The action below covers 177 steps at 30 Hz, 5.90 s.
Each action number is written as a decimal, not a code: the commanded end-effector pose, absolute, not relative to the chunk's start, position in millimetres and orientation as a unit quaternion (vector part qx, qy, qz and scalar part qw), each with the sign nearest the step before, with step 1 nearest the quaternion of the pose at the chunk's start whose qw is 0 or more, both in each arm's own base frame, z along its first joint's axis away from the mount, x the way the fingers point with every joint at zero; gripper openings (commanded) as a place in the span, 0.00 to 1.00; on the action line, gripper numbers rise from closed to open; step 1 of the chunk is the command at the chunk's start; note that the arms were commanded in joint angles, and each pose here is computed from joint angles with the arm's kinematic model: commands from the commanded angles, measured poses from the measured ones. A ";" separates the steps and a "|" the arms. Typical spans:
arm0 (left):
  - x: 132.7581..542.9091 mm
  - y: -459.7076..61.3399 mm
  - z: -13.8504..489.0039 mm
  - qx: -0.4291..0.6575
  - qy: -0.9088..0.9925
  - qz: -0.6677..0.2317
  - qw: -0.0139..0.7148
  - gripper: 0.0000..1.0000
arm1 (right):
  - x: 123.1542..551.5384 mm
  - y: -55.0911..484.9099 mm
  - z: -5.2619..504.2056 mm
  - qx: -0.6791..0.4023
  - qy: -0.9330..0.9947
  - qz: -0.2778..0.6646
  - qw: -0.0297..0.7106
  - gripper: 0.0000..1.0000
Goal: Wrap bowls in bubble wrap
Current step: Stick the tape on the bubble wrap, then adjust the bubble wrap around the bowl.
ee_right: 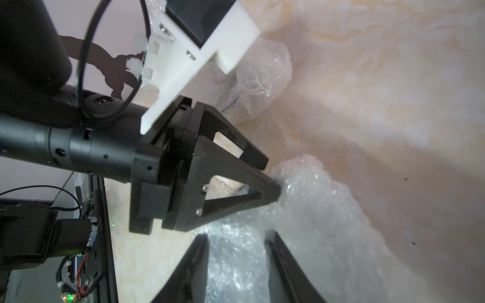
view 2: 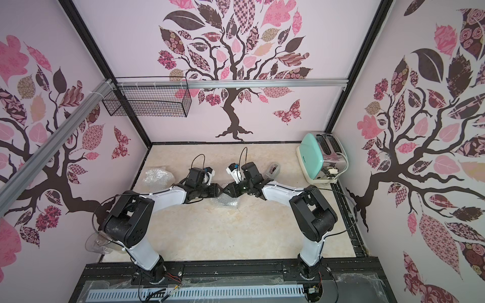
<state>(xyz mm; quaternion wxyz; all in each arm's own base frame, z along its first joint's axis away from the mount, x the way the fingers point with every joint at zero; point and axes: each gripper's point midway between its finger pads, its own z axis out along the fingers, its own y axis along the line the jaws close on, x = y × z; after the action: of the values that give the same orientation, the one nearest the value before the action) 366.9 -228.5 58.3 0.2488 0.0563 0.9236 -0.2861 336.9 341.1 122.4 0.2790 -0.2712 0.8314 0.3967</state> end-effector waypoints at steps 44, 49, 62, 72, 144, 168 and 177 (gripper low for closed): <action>360.1 -222.5 58.8 0.053 0.926 -0.280 0.247 0.44 | 354.6 333.7 29.6 -0.175 0.917 0.321 0.161 0.12; 359.5 -221.6 60.5 0.054 0.927 -0.277 0.248 0.43 | 351.3 338.8 79.5 -0.188 0.888 0.363 0.209 0.28; 358.3 -221.0 64.5 0.056 0.925 -0.279 0.252 0.43 | 339.6 330.8 143.2 -0.200 0.859 0.387 0.267 0.35; 358.0 -221.3 99.2 0.050 0.913 -0.294 0.278 0.48 | 335.4 330.4 145.4 -0.201 0.855 0.396 0.267 0.34; 349.3 -212.7 74.1 0.006 0.943 -0.217 0.253 0.66 | 359.6 336.8 59.2 -0.164 0.899 0.350 0.207 0.18; 347.4 -221.1 51.0 0.023 0.946 -0.227 0.229 0.55 | 358.8 304.4 150.4 -0.157 0.866 0.367 0.302 0.39; 345.5 -220.9 49.6 0.026 0.946 -0.227 0.228 0.54 | 429.5 142.6 140.7 0.088 0.864 0.339 0.361 0.42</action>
<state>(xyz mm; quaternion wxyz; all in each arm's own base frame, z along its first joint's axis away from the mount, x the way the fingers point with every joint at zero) 349.3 -222.7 54.3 0.2285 0.0173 0.9451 -0.2329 415.1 186.8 160.8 0.3674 0.0008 0.8626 0.3476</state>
